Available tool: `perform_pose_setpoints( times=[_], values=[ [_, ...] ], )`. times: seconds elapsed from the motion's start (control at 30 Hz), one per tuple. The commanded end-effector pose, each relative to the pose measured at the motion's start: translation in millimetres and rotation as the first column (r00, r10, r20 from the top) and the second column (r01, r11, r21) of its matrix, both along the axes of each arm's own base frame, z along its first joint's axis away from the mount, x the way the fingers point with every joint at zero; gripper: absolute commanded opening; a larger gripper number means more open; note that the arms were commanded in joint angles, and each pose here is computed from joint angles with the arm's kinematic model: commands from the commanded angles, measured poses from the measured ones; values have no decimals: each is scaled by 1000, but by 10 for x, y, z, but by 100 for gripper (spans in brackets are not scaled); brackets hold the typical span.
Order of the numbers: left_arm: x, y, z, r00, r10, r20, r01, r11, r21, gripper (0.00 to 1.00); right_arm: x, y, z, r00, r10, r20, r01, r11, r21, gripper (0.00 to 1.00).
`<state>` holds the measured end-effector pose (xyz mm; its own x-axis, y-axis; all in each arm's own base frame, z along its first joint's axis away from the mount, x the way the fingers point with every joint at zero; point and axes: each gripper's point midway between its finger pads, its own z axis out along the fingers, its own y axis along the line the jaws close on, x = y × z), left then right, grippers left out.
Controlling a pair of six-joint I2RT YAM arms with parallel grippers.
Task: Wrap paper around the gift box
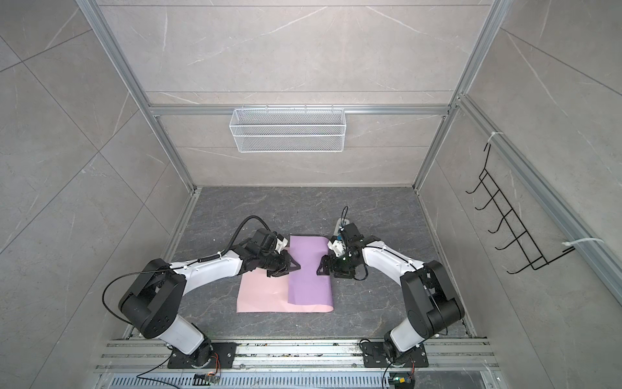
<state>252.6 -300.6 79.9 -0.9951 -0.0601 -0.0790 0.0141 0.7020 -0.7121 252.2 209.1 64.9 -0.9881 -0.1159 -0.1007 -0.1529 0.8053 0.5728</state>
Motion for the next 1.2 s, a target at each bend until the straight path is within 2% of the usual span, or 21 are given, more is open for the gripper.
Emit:
perform_pose_setpoints(
  times=[0.0, 0.1, 0.27, 0.37, 0.6, 0.77, 0.83, 1.03, 1.17],
  values=[
    [-67, 188, -288, 999, 26, -45, -19, 990, 140, 14, -31, -24, -149, 1000, -25, -17, 24, 999, -39, 82],
    [-45, 164, -217, 999, 24, -33, -19, 991, 129, 22, -72, -39, -206, 999, -32, -24, 31, 998, -52, 82],
    [-1, 131, -48, 999, 34, -3, -33, 995, 97, 44, -98, -71, -252, 999, -42, -25, 40, 997, -67, 81],
    [14, 107, 61, 999, 40, 11, -41, 997, 67, 54, -106, -85, -276, 999, -47, -26, 45, 996, -72, 81],
    [-83, 17, 158, 1000, 10, 15, -11, 999, 32, 62, -121, -102, -304, 998, -58, -27, 56, 995, -78, 80],
    [-191, 8, 45, 1000, -4, -6, 4, 998, 60, 62, -117, -106, -296, 998, -62, -23, 60, 995, -79, 80],
    [-196, 31, -22, 1000, -9, -10, 10, 996, 85, 59, -117, -108, -302, 998, -62, -24, 60, 995, -80, 80],
    [-189, 74, -112, 1000, -20, -5, 21, 992, 123, 38, -87, -89, -246, 998, -57, -14, 56, 996, -75, 81],
    [-200, 121, -142, 1000, -26, -4, 27, 989, 146, 30, -39, -84, -154, 999, -45, 6, 46, 996, -80, 82]
  ],
)
